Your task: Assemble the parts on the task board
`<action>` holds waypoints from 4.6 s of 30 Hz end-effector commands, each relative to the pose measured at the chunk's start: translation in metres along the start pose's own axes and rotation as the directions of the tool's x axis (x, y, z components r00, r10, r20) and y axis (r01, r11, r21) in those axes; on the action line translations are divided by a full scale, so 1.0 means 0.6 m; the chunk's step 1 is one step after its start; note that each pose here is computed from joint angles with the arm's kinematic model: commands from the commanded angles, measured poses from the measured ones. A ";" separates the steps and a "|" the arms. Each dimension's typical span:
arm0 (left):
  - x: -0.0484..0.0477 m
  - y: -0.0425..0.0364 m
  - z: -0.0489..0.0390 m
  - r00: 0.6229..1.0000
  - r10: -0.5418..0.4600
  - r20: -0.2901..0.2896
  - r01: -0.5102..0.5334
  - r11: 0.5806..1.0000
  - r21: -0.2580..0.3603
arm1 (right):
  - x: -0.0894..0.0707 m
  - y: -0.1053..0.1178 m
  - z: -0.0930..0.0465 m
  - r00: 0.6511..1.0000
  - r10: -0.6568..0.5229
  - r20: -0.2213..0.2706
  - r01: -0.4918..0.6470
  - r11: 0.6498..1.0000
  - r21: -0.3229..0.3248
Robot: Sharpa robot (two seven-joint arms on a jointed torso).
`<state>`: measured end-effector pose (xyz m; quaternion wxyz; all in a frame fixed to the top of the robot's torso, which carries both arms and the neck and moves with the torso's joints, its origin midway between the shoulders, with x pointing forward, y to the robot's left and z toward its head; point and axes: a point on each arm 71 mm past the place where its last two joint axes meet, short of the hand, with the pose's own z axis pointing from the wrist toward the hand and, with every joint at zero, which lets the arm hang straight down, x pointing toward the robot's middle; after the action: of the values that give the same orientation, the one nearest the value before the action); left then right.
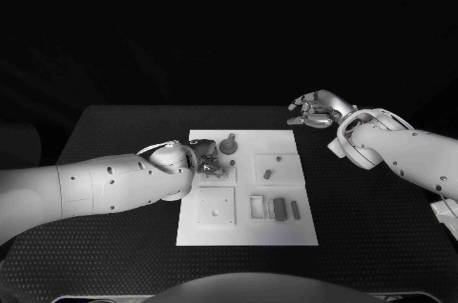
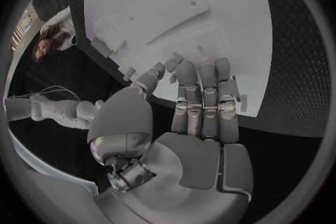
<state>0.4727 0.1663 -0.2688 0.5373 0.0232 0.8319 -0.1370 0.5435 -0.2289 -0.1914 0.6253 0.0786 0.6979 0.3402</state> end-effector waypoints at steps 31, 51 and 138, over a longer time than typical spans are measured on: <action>0.008 0.008 -0.001 0.997 -0.039 -0.073 0.038 0.999 -0.013 | 0.002 -0.001 0.000 1.000 -0.007 -0.012 0.007 1.000 -0.005; 0.009 0.022 0.000 0.993 -0.074 -0.094 0.070 0.996 -0.049 | 0.002 -0.001 0.000 1.000 -0.007 -0.011 0.007 1.000 -0.006; 0.017 0.033 -0.003 0.973 -0.158 -0.167 0.145 0.985 -0.090 | 0.004 -0.001 0.001 0.999 -0.042 -0.014 0.041 0.999 -0.020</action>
<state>0.4743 0.1797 -0.2724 0.4698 -0.0507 0.8666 -0.1603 0.5439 -0.2296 -0.1931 0.6292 0.0652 0.6994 0.3328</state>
